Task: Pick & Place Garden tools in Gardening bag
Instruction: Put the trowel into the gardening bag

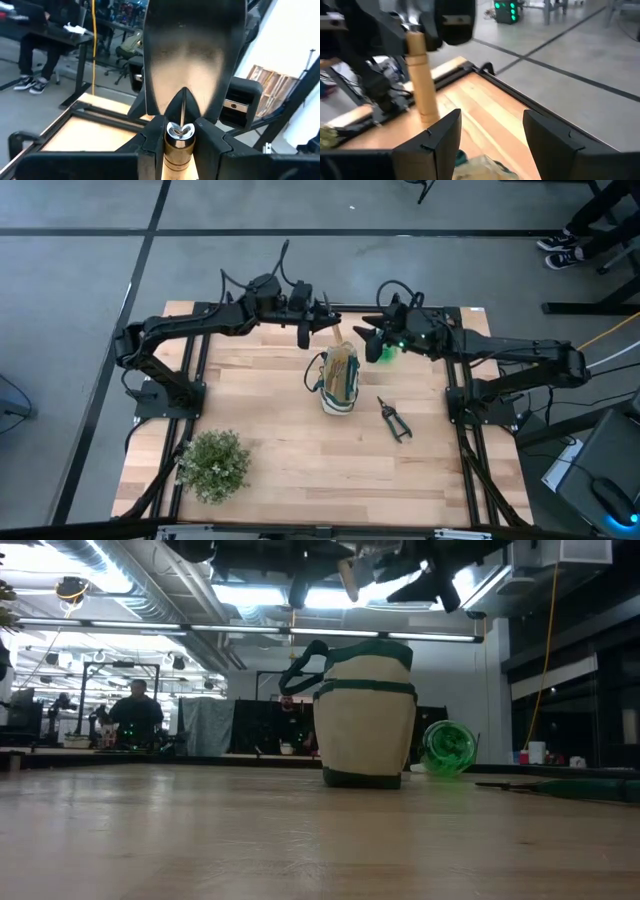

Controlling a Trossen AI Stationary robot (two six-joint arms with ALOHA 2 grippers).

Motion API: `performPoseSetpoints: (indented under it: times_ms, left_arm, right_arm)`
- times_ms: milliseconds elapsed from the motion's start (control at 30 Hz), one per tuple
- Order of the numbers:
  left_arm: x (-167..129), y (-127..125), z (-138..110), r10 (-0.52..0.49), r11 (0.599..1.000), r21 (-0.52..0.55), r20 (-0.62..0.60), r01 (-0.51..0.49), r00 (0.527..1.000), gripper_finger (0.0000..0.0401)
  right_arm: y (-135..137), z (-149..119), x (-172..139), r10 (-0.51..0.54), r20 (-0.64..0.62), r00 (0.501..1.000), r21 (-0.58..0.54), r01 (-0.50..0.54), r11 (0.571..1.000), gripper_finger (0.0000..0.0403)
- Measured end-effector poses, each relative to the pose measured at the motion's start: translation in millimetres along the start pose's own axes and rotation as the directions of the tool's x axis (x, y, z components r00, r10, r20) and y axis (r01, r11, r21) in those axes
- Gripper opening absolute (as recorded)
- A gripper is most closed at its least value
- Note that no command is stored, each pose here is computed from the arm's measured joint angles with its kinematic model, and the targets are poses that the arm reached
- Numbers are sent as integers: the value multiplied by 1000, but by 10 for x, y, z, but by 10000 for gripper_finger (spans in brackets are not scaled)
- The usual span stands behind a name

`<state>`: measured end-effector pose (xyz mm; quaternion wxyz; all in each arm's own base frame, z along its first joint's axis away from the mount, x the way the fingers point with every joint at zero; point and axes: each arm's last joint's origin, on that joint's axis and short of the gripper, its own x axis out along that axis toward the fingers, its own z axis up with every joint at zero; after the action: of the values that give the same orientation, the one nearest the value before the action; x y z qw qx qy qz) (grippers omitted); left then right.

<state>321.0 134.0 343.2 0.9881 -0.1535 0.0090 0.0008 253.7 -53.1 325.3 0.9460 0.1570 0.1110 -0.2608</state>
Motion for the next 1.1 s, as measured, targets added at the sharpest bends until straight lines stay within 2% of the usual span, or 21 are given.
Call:
performPoseSetpoints:
  times_ms: [300,600,867,1100]
  left_arm:
    - [22,-43,-66,8,1000,-30,-51,-9,999,69]
    - [71,-162,-128,-9,999,-33,-81,6,997,69]
    - [126,-313,-203,-14,999,-36,-112,10,994,69]
    - [180,-490,-319,37,999,0,-160,-38,986,69]
  right_arm:
    - [-205,-133,18,-121,-166,979,-51,114,992,215]
    - [-254,-235,-11,-167,-270,948,-95,146,985,215]
    - [-254,-272,-26,-160,-311,937,-42,155,987,215]
    - [-243,-330,-47,-74,-403,912,42,99,994,215]
